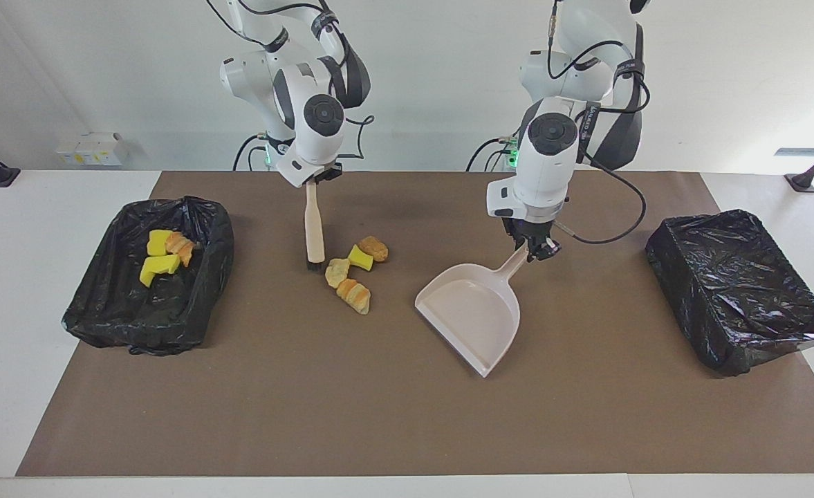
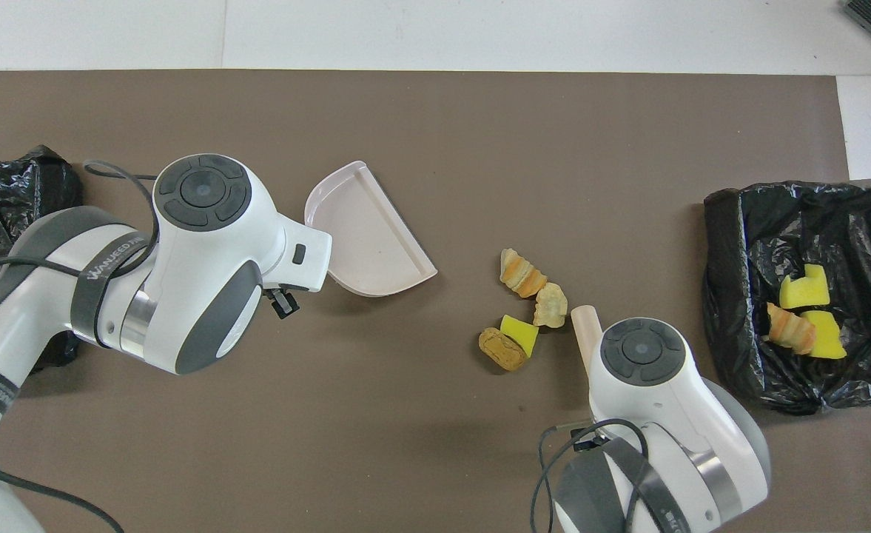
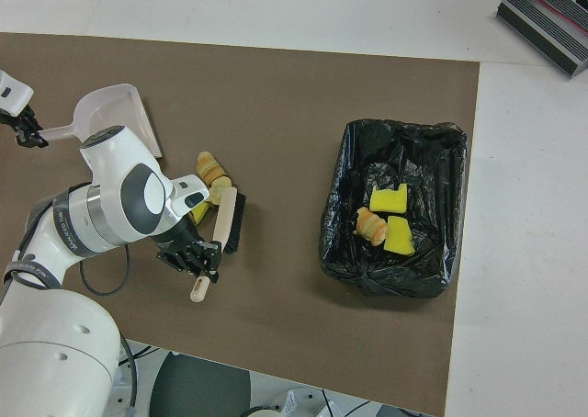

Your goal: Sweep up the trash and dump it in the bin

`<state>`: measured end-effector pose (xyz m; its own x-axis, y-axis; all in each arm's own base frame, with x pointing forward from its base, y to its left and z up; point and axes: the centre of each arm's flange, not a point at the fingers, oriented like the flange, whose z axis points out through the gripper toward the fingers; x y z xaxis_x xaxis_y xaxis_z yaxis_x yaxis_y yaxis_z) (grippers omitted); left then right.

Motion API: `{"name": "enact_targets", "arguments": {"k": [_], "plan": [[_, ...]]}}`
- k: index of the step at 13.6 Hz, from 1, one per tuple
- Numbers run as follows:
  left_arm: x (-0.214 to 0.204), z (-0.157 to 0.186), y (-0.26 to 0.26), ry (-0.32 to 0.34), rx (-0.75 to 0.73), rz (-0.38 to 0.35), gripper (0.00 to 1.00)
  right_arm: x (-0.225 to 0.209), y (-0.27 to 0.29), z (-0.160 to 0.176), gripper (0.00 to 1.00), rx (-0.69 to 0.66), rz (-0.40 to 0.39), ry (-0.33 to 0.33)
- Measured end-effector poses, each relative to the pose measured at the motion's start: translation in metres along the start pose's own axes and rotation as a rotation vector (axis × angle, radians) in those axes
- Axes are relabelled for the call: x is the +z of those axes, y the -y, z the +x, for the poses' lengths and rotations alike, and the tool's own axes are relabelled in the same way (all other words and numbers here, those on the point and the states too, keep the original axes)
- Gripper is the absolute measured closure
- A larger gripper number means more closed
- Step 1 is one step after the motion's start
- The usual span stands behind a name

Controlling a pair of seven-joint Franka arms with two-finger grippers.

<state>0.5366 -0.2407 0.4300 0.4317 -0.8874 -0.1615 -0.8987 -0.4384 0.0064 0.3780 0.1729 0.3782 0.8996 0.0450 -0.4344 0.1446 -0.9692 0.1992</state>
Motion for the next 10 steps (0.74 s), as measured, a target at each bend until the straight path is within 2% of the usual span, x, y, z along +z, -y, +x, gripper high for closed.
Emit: {"name": "enact_targets", "arguments": {"k": [2,5,9,10], "plan": [[0.004,-0.014,0.012,0.015,0.241,-0.02,0.68,0.003,0.005,0.0,0.74,-0.011,0.013,-0.01],[0.014,-0.025,0.015,0.022,0.437,-0.038,0.68,0.007,0.011,0.0,0.74,0.004,0.098,0.01],[0.031,-0.031,-0.006,-0.021,0.471,0.018,0.68,0.013,0.015,0.002,0.74,-0.006,0.136,-0.008],[0.034,-0.029,-0.012,-0.029,0.462,0.029,0.68,0.012,0.018,0.003,0.74,0.0,0.165,-0.016]]}}
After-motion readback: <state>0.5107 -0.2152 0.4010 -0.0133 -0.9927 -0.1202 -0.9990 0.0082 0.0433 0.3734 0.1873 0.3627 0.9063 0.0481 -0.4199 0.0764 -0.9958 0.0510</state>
